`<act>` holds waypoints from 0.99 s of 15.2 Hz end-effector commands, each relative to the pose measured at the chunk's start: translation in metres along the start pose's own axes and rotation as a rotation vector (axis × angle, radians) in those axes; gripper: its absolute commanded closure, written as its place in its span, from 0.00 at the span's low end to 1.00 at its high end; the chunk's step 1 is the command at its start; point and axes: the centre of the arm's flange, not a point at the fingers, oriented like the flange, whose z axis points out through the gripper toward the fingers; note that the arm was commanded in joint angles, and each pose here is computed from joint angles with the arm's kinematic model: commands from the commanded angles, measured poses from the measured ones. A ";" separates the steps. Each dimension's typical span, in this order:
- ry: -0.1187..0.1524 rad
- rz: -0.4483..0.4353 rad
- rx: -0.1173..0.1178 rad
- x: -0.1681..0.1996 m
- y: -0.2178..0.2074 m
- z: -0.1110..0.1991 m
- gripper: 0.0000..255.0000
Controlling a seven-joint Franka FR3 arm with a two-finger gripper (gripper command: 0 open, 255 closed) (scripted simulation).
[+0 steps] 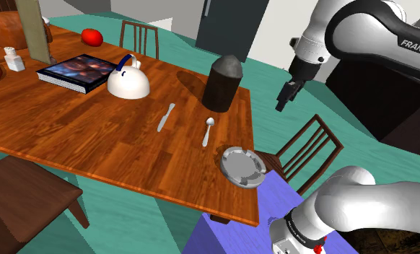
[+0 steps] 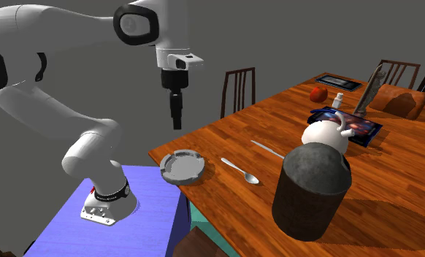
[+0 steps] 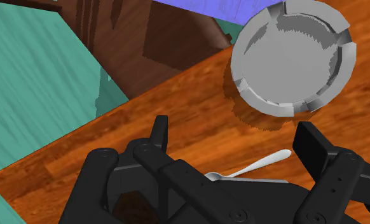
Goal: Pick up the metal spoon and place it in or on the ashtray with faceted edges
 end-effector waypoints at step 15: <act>0.005 0.556 -0.027 0.116 -0.088 0.115 0.00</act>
